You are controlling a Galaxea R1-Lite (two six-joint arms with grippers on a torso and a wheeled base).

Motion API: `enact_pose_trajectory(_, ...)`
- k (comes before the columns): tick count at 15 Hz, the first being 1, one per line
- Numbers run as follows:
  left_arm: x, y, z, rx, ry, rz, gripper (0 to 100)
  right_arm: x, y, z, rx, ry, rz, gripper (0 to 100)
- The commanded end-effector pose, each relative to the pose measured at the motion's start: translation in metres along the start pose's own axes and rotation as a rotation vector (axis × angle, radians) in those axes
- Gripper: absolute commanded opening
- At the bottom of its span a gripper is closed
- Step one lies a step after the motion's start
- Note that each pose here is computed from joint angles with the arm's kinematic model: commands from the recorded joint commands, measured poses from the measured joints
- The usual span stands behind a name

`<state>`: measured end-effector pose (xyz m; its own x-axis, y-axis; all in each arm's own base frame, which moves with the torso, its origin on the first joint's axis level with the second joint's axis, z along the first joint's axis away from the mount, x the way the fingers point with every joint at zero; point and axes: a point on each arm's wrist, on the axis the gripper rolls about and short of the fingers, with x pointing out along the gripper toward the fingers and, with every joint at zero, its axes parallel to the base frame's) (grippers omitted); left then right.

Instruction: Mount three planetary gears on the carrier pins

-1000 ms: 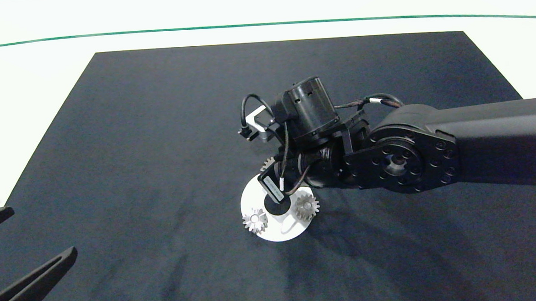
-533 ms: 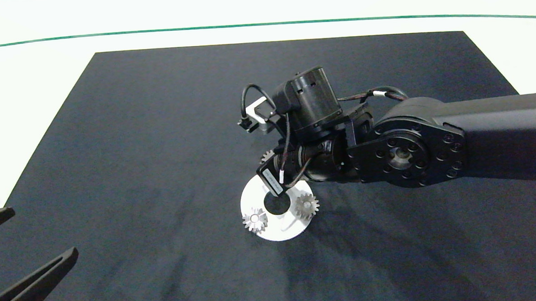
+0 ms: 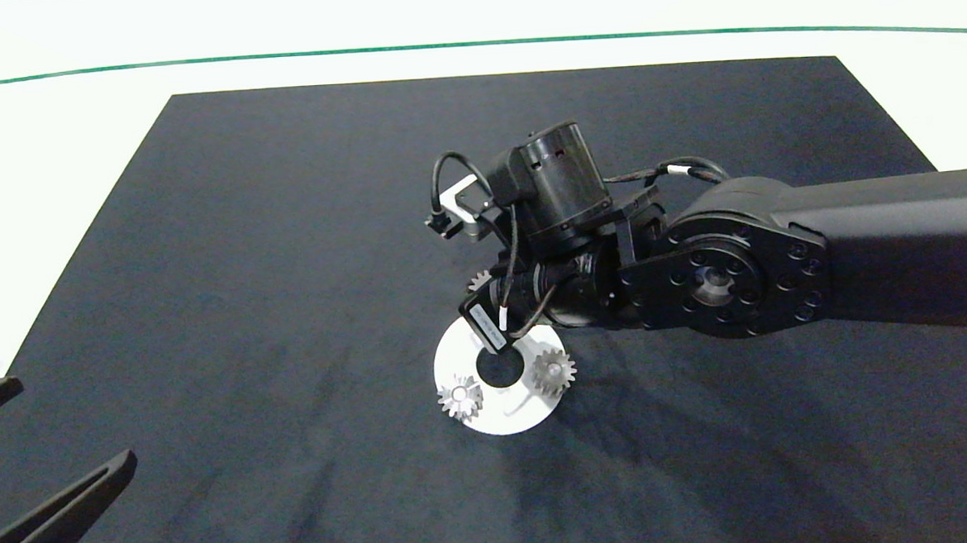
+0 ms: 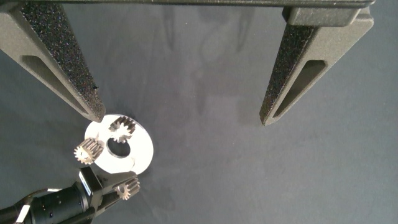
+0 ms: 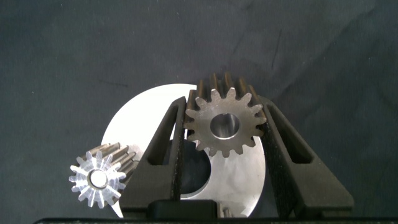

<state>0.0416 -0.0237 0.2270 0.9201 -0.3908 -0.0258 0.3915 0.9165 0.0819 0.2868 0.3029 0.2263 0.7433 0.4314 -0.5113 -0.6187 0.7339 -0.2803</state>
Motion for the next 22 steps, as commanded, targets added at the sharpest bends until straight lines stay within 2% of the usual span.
enact_pose_trajectory(1,0.0,0.0,0.0,0.0,-0.002,0.0,100,0.001,0.0,0.001,-0.001,-0.001,-0.003,25)
enact_pose_trajectory(22,-0.006,0.001,-0.003,0.002,0.013,0.0,100,0.011,0.004,0.0,-0.004,0.007,-0.026,25)
